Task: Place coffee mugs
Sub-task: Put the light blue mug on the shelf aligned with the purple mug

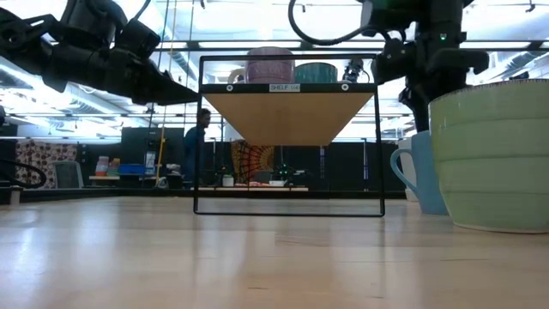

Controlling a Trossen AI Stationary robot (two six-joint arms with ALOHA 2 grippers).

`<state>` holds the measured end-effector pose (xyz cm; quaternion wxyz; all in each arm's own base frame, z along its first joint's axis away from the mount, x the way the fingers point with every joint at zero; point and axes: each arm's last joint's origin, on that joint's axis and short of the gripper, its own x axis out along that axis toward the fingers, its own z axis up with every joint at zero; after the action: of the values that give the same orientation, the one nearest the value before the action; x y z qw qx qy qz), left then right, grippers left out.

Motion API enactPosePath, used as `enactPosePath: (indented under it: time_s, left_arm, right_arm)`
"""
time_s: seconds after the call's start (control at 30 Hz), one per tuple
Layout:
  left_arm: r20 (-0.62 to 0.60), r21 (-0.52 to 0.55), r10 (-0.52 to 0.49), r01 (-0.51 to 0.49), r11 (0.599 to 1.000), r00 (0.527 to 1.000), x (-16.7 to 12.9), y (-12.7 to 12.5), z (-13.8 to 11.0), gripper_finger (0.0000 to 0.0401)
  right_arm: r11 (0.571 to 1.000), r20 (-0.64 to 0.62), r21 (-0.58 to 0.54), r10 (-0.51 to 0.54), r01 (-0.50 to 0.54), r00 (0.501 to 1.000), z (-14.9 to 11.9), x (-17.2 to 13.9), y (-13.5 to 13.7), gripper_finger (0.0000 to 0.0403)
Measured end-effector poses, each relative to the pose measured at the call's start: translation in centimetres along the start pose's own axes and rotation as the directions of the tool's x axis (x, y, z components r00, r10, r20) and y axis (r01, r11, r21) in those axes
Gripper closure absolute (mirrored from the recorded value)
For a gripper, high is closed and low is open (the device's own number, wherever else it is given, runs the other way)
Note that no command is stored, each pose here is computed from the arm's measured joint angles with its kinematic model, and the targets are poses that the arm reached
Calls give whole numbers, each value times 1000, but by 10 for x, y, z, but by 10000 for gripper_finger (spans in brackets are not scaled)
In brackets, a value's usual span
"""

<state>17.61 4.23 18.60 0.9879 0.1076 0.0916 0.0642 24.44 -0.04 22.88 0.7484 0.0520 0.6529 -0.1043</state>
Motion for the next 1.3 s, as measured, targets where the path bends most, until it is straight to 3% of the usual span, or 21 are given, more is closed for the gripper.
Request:
enactPosePath:
  time_s: [0.27,0.6,0.9,1.07,1.3]
  left_arm:
    - [-1,0,0,0,1000,1000,0,0,0,229]
    - [0,-1,0,0,1000,1000,0,0,0,229]
    - [2,-1,0,0,1000,1000,0,0,0,229]
    - [3,0,0,0,1000,1000,0,0,0,229]
    - [1,-33,-1,1,999,1000,0,0,0,229]
  right_arm:
    - [999,-27,51,3,-2,1000,-11,11,-2,281]
    - [995,-52,99,38,-33,998,-15,18,-5,308]
    - [997,-48,54,66,-64,997,-13,18,-10,374]
    - [996,-56,24,86,-85,995,-11,15,-18,377]
    - [997,-41,-70,21,-24,999,-1,-8,-26,377]
